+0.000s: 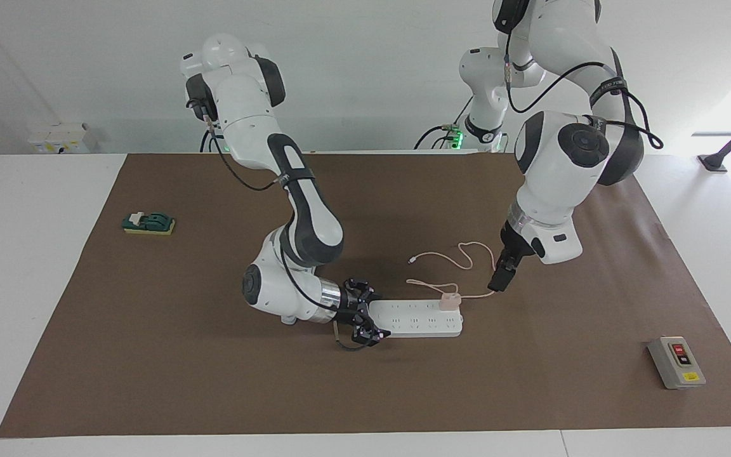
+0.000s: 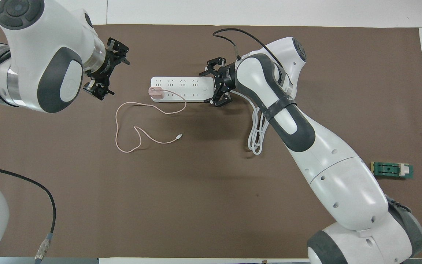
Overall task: Unplug charger and place it aside
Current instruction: 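Hold the strip with the right gripper while the left gripper reaches the charger, then grasp the pink charger with the left gripper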
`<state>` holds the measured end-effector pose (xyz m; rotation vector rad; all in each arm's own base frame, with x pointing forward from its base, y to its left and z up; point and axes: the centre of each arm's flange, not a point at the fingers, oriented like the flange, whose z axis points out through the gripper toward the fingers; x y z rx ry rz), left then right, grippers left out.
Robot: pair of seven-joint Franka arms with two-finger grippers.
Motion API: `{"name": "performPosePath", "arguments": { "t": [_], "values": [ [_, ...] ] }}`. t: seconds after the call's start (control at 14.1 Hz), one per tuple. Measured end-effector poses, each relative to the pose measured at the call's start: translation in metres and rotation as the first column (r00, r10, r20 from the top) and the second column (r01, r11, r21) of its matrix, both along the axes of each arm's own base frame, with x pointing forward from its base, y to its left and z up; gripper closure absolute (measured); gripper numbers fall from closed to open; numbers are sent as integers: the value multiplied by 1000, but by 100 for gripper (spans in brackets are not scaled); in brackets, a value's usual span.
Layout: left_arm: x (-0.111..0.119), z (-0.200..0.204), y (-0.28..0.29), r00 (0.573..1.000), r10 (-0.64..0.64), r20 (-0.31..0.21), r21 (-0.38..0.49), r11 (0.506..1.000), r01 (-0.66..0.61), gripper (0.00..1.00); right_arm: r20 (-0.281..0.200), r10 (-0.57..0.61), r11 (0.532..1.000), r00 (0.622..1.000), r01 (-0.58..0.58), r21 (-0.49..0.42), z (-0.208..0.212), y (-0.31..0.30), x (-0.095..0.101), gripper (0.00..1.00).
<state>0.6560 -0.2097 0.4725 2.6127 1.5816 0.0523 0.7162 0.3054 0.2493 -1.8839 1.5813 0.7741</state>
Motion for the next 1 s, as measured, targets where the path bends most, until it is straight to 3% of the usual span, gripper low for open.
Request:
{"name": "performPosePath", "arguments": {
  "t": [0.14, 0.36, 0.57, 1.0],
  "values": [
    [6, -23, -18, 985, 170, 44, 35, 985, -171, 0, 17, 14, 1000, 1000, -14, 0, 0, 4, -1, 0],
    [8, -74, -45, 943, 331, 39, 71, 940, -333, 0, 30, 26, 1000, 999, -26, 0, -1, 5, -1, 0],
    [10, -103, -50, 917, 399, 13, 80, 914, -398, 0, 56, 46, 999, 997, -46, -1, -3, 4, -2, 0],
    [4, -121, -72, 904, 426, -37, 46, 904, -424, 0, 61, 56, 998, 997, -56, -3, -4, 0, -1, 0]
  ]
}}
